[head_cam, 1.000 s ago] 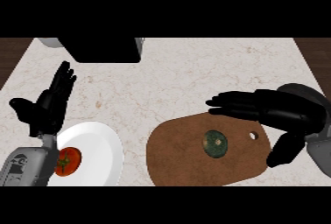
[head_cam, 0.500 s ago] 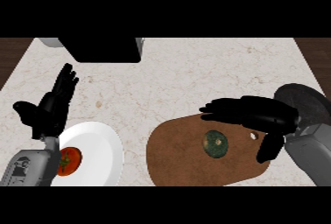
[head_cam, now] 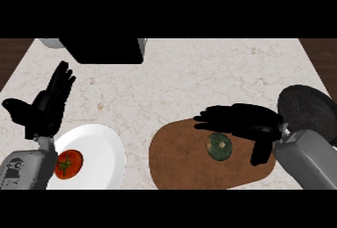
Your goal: Pick the squash from the cutting board and place it in the pan
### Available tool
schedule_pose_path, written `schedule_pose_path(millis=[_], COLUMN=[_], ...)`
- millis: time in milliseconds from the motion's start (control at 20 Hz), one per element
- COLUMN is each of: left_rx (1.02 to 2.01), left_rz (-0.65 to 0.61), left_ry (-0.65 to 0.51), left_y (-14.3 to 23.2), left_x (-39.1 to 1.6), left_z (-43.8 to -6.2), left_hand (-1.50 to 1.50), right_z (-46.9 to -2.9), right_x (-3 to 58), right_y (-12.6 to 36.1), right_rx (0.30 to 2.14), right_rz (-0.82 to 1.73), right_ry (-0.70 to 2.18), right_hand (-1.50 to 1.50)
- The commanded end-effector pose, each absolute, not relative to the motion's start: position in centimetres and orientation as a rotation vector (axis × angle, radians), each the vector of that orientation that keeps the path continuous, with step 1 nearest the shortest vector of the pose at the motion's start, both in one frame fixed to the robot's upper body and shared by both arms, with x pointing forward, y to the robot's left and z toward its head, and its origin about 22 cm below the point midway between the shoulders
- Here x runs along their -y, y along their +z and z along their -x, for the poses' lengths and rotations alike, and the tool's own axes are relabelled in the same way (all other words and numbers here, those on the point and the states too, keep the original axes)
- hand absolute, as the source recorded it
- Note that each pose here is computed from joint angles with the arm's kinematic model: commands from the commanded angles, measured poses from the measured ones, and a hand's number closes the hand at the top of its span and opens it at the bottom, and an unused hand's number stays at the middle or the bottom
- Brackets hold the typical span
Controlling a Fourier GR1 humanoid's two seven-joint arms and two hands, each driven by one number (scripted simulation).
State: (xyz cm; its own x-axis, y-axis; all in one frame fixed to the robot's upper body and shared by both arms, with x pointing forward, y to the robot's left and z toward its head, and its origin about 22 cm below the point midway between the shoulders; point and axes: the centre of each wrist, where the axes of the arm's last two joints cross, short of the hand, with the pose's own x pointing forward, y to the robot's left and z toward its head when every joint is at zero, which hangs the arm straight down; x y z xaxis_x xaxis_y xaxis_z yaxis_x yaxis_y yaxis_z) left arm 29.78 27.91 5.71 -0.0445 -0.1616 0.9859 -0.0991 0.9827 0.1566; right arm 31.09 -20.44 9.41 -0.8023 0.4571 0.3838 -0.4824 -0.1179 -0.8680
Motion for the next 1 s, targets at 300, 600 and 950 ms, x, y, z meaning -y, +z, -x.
schedule_pose_path(millis=[300,600,950], left_rx=[1.616,1.622,1.617], left_rz=[-0.199,-0.195,-0.165], left_ry=[-0.044,-0.038,-0.051], left_y=[5.7,5.9,2.7], left_x=[-28.0,-26.5,-27.3], left_z=[-29.3,-30.5,-30.9], left_hand=[0.0,0.0,0.0], right_z=[-31.1,-30.8,-31.5], right_x=[19.1,19.7,16.3], right_y=[8.8,7.9,5.7], right_rx=[1.422,1.382,1.375], right_rz=[0.132,0.11,0.165], right_ry=[2.133,2.147,2.184], right_hand=[-1.5,-1.5,-1.5])
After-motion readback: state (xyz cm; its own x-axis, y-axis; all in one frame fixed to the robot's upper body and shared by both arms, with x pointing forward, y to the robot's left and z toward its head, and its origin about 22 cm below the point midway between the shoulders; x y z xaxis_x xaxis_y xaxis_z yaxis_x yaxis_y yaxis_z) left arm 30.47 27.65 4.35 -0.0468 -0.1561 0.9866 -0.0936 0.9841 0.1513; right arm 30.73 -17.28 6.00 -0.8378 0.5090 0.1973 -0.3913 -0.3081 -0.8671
